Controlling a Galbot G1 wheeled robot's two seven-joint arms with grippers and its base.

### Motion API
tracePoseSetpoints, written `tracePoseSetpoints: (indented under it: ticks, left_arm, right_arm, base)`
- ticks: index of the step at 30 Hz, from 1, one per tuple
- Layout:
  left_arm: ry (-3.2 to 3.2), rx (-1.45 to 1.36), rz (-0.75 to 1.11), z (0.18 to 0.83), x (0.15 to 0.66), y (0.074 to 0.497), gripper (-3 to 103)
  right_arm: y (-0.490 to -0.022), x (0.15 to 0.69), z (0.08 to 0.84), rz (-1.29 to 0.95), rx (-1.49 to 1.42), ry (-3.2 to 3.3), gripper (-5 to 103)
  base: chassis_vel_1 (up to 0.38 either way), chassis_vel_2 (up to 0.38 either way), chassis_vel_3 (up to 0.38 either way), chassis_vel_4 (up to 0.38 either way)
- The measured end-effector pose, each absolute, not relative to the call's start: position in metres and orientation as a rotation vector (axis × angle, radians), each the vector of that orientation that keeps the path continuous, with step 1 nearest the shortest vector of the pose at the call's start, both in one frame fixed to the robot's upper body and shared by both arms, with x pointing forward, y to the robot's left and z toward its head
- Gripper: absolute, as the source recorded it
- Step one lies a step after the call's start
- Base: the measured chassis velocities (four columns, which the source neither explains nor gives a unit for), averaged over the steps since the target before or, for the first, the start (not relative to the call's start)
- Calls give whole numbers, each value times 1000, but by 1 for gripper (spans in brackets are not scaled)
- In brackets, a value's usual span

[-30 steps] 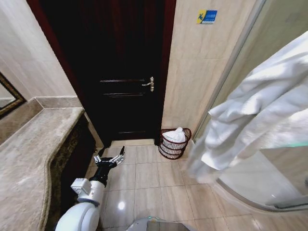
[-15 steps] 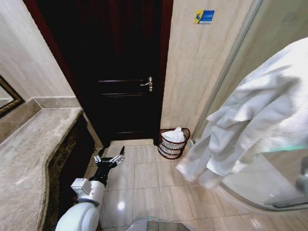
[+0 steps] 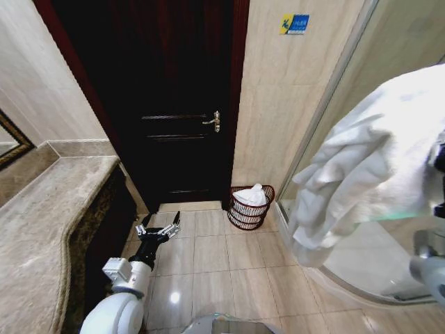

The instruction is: Discard the used towel into the hamper.

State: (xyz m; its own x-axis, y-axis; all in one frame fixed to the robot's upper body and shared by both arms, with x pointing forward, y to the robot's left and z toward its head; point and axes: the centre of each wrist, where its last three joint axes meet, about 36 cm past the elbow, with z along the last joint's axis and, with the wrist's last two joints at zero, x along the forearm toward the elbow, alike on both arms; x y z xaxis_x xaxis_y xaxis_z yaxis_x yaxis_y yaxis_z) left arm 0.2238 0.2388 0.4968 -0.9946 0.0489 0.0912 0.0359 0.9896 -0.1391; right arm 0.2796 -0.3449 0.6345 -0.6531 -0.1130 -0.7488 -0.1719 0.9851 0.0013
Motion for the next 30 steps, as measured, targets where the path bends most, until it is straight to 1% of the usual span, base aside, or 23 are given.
tracePoseSetpoints:
  ticks: [9, 14, 18, 23, 30]
  left_arm:
    - [-3039, -65, 210, 497, 224, 239, 100]
    - [-3039, -65, 210, 497, 224, 239, 100]
    - [-3039, -65, 210, 497, 224, 239, 100]
    - [-3039, -65, 210, 497, 224, 239, 100]
    - [-3039, -65, 210, 497, 224, 239, 100]
  right_arm:
    - [-344, 311, 592, 68, -203, 2352, 13]
    - [-357, 337, 565, 66, -157, 2423, 13]
    - [-361, 346, 550, 68, -129, 2455, 13]
    - [-356, 356, 538, 90, -114, 2464, 13]
    - [-332, 359, 542, 134, -190, 2457, 13]
  base:
    - [0, 0, 0, 0]
    - [0, 0, 0, 0]
    - [0, 0, 0, 0]
    - [0, 0, 0, 0]
    - [0, 0, 0, 0]
